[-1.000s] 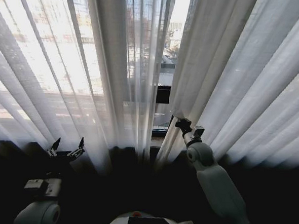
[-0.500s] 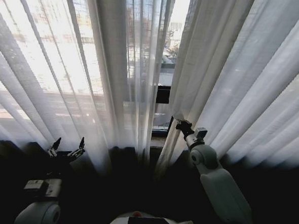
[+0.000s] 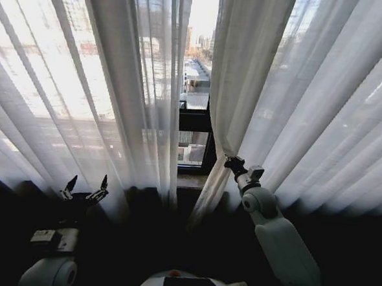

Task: Open the curtains by pulling them apart, changing their state from closed to fully open.

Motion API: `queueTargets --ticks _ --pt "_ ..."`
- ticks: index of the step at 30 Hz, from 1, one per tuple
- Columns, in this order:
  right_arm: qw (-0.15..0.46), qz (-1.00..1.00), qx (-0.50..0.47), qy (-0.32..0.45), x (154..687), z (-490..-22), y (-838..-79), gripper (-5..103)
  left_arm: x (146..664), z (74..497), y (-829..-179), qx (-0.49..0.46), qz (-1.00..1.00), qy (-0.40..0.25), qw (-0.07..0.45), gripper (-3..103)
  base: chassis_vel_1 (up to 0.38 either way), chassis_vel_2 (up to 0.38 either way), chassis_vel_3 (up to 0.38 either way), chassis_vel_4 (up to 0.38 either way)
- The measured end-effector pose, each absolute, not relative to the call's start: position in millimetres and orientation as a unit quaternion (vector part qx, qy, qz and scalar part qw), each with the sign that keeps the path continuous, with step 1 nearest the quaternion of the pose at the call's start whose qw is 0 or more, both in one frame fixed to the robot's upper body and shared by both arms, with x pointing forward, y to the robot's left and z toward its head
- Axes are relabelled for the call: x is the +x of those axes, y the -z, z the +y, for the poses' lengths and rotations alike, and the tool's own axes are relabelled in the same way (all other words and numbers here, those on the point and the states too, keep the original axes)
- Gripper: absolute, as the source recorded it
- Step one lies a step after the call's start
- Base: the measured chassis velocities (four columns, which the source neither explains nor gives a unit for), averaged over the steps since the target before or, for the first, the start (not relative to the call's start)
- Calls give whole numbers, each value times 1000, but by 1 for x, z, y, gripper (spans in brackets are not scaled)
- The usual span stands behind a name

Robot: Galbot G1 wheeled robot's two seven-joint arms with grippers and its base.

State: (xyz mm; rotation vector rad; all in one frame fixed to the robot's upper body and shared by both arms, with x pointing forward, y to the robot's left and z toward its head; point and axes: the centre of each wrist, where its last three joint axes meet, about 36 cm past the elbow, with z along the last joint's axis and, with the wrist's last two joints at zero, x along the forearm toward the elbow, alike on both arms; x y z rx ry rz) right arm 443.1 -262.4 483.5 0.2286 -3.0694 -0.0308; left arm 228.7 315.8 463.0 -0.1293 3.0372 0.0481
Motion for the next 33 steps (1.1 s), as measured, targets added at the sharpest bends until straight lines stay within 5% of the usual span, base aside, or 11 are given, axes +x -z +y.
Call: queueTargets --ticks 33 --pt "32 -997 70 15 452 -262 -479 0 230 320 -455 -45 998 -17 47 100 -352 -350 360 356"
